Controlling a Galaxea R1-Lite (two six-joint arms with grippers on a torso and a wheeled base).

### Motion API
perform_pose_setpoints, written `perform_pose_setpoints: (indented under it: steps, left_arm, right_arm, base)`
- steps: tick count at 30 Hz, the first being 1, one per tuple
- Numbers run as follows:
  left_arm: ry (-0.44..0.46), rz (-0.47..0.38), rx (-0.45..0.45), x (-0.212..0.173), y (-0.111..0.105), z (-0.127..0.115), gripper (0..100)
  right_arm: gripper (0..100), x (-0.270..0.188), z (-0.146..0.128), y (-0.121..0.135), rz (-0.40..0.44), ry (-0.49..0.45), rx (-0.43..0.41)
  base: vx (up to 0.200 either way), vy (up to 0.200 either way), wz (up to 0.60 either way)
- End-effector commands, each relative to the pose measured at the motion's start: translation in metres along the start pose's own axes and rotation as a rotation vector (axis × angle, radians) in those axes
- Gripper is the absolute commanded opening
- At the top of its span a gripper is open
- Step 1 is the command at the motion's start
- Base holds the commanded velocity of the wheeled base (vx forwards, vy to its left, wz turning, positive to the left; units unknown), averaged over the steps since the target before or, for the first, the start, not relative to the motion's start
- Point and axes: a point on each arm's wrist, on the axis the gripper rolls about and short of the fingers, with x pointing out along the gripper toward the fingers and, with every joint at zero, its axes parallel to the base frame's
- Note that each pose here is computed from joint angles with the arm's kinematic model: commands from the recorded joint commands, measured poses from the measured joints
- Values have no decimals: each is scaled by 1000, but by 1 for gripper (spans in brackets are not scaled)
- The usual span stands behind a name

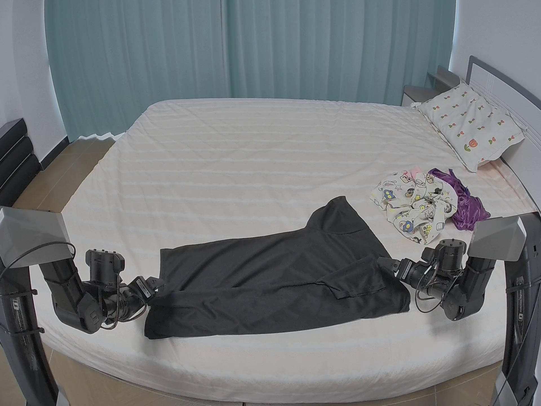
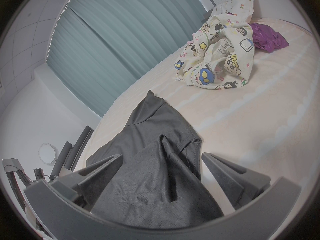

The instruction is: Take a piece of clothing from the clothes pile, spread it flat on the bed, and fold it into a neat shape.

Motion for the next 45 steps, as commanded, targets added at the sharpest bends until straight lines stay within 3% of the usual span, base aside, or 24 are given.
perform_pose_setpoints:
  steps: [1, 10, 11, 23, 29, 40, 41, 45]
  left_arm:
    - [-33, 27, 2, 22, -1, 3, 100]
    - [-32, 17, 21, 34, -8, 1, 100]
    - [-28, 19, 22, 35, -8, 0, 0]
    - [-38, 36, 7, 38, -9, 6, 0]
    - [-137, 80, -59, 48, -11, 19, 0]
    - [-119, 102, -70, 57, -5, 13, 0]
    - [-121, 102, -70, 57, -5, 13, 100]
    - [-123, 94, -78, 54, -6, 14, 100]
  right_arm:
    - [100, 2, -1, 3, 10, 2, -7]
    - [100, 3, -3, 5, 16, 7, -8]
    - [100, 3, -3, 5, 15, 6, -8]
    - [100, 3, -3, 5, 16, 5, -8]
    - [100, 3, -2, 5, 17, 2, -9]
    - [100, 2, 1, 6, 20, -6, -11]
    - [100, 2, 1, 7, 22, -9, -11]
    - [100, -5, 11, 16, 37, -31, -5]
  base:
    - [0, 0, 0]
    - [0, 0, 0]
    - [0, 0, 0]
    - [0, 0, 0]
    - [0, 0, 0]
    - [0, 0, 0]
    - [0, 0, 0]
    - [0, 0, 0]
